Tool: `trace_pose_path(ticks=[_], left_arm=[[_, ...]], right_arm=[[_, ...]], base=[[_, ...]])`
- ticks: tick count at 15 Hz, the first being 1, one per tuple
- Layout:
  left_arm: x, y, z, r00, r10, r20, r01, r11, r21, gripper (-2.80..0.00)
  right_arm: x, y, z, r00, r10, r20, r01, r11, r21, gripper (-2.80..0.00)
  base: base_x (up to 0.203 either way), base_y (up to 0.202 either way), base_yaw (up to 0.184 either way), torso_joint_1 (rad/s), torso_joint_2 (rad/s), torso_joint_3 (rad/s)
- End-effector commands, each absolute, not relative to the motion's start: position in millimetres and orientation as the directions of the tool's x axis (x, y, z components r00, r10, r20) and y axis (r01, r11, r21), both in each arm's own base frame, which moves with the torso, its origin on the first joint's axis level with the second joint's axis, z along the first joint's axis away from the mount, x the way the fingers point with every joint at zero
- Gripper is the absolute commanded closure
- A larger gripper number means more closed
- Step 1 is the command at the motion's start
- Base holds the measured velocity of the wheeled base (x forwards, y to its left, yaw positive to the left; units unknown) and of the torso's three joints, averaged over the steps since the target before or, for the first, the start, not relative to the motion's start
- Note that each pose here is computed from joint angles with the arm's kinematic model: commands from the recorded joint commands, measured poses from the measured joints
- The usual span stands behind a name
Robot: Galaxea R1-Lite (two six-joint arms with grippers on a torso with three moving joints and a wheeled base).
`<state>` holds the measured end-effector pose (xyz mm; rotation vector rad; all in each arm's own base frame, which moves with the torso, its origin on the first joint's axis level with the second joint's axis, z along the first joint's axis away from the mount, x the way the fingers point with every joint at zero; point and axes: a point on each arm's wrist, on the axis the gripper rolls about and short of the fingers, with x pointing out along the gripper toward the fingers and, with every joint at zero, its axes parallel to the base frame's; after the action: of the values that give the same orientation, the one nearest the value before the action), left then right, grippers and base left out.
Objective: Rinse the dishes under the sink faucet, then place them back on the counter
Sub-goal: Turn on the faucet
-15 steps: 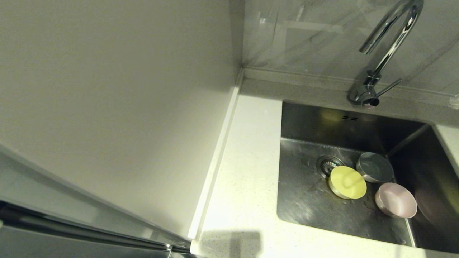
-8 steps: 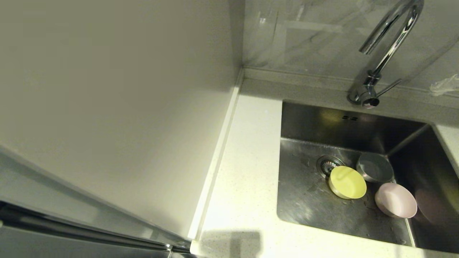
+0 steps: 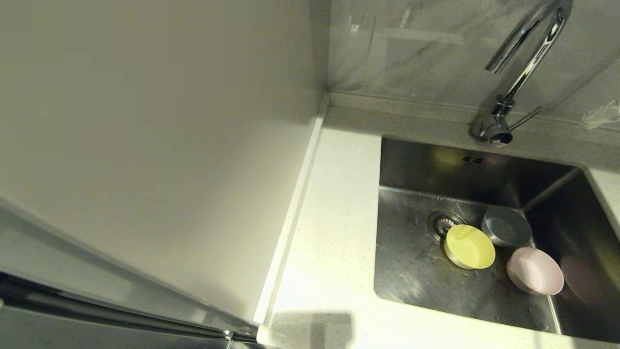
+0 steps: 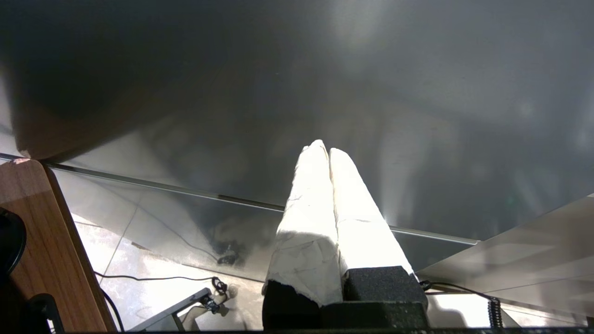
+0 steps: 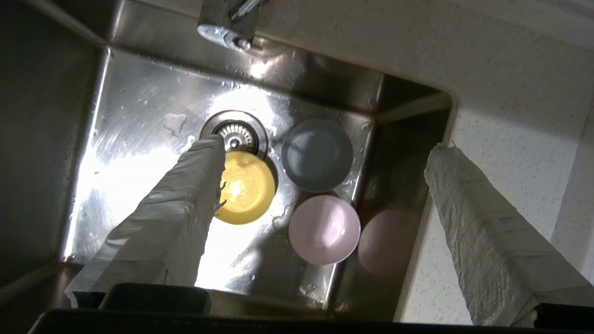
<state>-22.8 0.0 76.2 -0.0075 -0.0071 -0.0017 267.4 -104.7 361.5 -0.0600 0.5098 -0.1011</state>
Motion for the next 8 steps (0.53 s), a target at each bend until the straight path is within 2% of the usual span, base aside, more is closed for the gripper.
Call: trace_pose_path(ticks=[1,8], left_arm=[[-22.6,0.0,75.4,1.0,-0.002,0.005,0.002,1.0,-0.008,0.0],[-22.6,0.0,75.4,1.0,-0.002,0.005,0.002,1.0,-0.008,0.0]], right_arm=[[266.6,-104.4,358.7,0.855,-0.105,-0.507,0.078,0.994,-0.076,-2.8],[266.3,-104.4,355.8,0.841,-0.105,-0.53,0.08,0.994,-0.07,-2.8]], base=[[0.0,0.0,0.0,0.0,0.0,0.0],[0.0,0.0,0.0,0.0,0.0,0.0]])
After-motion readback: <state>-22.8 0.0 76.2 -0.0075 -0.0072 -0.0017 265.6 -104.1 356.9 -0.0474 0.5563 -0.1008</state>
